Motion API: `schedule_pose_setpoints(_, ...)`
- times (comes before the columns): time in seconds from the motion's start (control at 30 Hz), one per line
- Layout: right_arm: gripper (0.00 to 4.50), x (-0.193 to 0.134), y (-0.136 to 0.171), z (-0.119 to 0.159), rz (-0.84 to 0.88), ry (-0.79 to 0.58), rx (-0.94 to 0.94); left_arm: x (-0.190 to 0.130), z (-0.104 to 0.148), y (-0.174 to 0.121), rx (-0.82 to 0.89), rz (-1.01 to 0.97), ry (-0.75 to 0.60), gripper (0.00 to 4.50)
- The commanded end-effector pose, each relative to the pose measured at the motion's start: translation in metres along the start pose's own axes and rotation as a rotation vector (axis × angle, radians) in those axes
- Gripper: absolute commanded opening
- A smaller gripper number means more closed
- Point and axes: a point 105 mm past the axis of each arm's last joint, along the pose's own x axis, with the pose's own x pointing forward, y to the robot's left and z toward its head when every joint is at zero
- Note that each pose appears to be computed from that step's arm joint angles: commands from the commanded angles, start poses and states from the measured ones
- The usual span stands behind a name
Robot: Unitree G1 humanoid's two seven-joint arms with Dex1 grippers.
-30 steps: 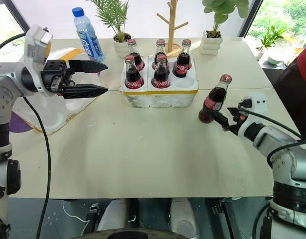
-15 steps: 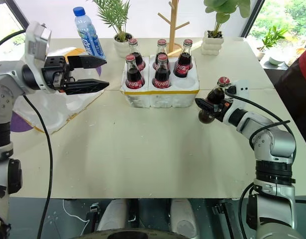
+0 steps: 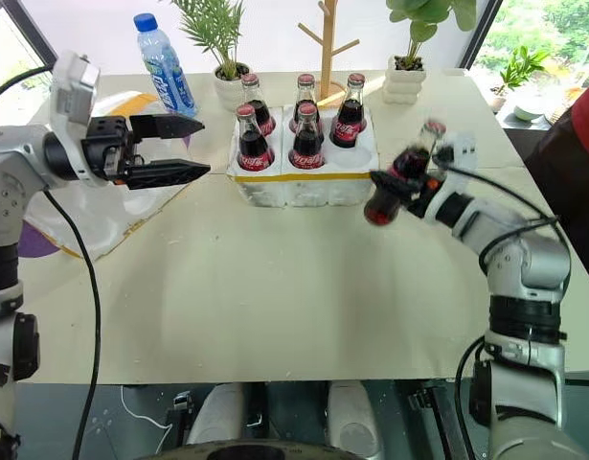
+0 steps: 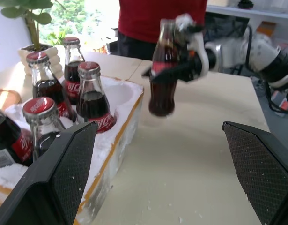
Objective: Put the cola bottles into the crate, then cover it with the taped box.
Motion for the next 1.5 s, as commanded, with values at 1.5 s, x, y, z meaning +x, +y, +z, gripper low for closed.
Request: schedule_pose_setpoints(1.5,4.47,0.023,0.027,0.036,0.24,0.032,-0.236,-0.083,0.026,-0.023,0.089,0.244,0.118,4.5)
